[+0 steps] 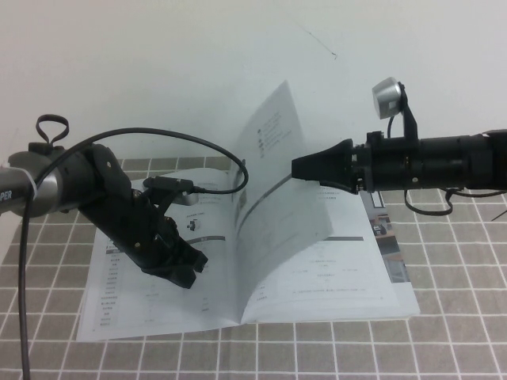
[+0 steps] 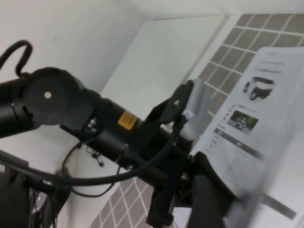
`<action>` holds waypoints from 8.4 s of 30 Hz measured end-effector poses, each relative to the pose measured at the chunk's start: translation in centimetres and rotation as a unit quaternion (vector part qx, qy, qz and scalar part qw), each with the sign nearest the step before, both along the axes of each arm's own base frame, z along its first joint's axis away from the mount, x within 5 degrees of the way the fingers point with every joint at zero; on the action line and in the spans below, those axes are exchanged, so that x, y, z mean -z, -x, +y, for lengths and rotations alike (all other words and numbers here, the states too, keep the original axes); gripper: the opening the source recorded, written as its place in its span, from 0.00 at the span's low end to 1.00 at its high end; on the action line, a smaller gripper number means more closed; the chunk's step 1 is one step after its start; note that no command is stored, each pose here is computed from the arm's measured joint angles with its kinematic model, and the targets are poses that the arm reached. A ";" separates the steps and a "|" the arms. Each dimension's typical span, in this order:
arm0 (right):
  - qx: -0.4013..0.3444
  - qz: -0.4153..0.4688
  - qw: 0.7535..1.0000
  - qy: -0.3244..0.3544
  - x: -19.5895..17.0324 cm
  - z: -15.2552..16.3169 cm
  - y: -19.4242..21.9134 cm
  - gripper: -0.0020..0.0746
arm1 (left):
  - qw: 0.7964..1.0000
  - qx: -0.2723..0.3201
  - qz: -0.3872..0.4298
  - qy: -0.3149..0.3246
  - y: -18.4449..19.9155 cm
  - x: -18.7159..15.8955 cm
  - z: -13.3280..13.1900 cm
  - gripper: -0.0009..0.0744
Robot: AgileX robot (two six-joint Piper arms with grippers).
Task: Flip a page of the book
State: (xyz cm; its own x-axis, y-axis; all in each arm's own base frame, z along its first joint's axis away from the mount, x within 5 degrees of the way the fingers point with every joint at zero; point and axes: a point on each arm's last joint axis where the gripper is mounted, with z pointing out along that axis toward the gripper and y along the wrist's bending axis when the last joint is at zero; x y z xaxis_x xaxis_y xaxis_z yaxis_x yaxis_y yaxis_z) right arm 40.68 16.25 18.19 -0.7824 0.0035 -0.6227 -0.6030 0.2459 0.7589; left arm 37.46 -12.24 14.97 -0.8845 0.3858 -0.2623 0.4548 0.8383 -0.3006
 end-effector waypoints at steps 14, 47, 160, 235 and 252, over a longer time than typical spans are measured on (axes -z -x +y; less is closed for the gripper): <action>-0.040 -0.026 0.998 -0.029 -0.7 3.3 1.4 0.60 | 1.000 0.000 0.001 0.002 0.0 -0.1 0.0 0.01; -0.133 -0.151 0.979 -0.018 -5.5 7.8 1.6 0.60 | 0.996 0.023 -0.074 0.039 -1.8 -9.5 0.7 0.01; 0.113 -0.342 0.859 0.365 -26.4 -7.4 24.2 0.03 | 0.950 0.002 -0.305 0.063 27.7 -23.9 7.1 0.01; 0.197 -0.251 0.848 0.424 1.2 -12.6 33.4 0.02 | 0.834 -0.205 -0.512 -0.003 32.2 -2.6 11.5 0.01; 0.197 -0.251 0.848 0.424 1.2 -12.6 33.4 0.02 | 0.835 -0.199 -0.513 -0.008 32.2 -2.6 11.4 0.01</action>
